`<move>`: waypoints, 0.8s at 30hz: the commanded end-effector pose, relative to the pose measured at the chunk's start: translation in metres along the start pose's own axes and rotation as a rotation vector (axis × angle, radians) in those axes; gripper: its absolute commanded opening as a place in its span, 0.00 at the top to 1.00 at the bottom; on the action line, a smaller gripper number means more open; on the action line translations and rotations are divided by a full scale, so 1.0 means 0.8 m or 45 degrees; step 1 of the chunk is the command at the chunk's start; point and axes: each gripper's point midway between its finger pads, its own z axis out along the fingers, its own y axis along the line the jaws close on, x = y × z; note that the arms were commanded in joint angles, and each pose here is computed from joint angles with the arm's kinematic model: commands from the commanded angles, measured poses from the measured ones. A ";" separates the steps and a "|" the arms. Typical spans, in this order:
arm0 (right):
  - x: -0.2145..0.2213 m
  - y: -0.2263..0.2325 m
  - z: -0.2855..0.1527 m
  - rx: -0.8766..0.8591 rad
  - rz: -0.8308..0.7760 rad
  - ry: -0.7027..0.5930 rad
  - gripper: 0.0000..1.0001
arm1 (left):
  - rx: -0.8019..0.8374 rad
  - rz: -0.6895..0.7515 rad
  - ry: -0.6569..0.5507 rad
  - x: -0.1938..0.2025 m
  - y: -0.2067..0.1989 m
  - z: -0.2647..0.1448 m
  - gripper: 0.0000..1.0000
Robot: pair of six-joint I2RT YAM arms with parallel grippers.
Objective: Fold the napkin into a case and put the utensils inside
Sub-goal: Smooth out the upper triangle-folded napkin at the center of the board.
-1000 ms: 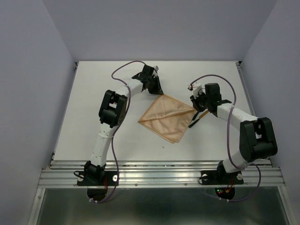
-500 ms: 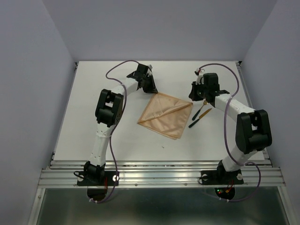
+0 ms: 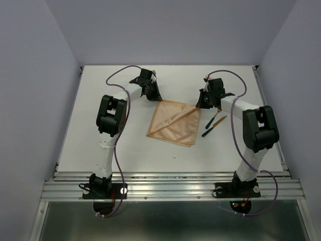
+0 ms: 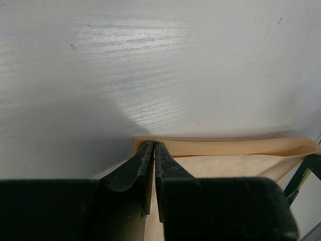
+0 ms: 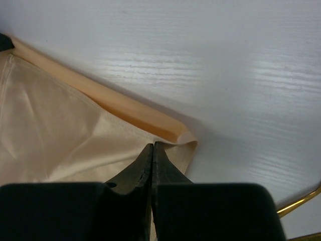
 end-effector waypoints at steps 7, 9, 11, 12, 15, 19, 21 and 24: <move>-0.017 -0.017 0.041 0.095 0.020 -0.053 0.99 | 0.001 0.059 -0.057 -0.018 -0.017 -0.041 0.82; -0.023 -0.012 0.039 0.075 0.018 -0.063 0.99 | 0.017 0.070 -0.087 -0.027 -0.027 -0.056 0.82; -0.028 -0.006 0.032 0.051 0.011 -0.067 0.99 | 0.040 0.084 -0.130 -0.040 -0.041 -0.076 0.81; -0.037 0.001 0.023 0.032 0.005 -0.089 0.99 | 0.046 0.091 -0.148 -0.045 -0.046 -0.084 0.80; -0.050 0.012 0.005 0.004 -0.002 -0.124 0.99 | 0.074 0.114 -0.224 -0.063 -0.067 -0.119 0.78; -0.055 0.034 -0.016 -0.035 -0.021 -0.143 0.99 | 0.093 0.131 -0.283 -0.072 -0.082 -0.155 0.74; -0.041 0.058 -0.020 -0.073 -0.046 -0.119 0.99 | 0.101 0.127 -0.285 -0.063 -0.084 -0.169 0.74; -0.015 0.078 -0.019 -0.090 -0.066 -0.077 0.99 | 0.110 0.113 -0.268 -0.036 -0.081 -0.180 0.75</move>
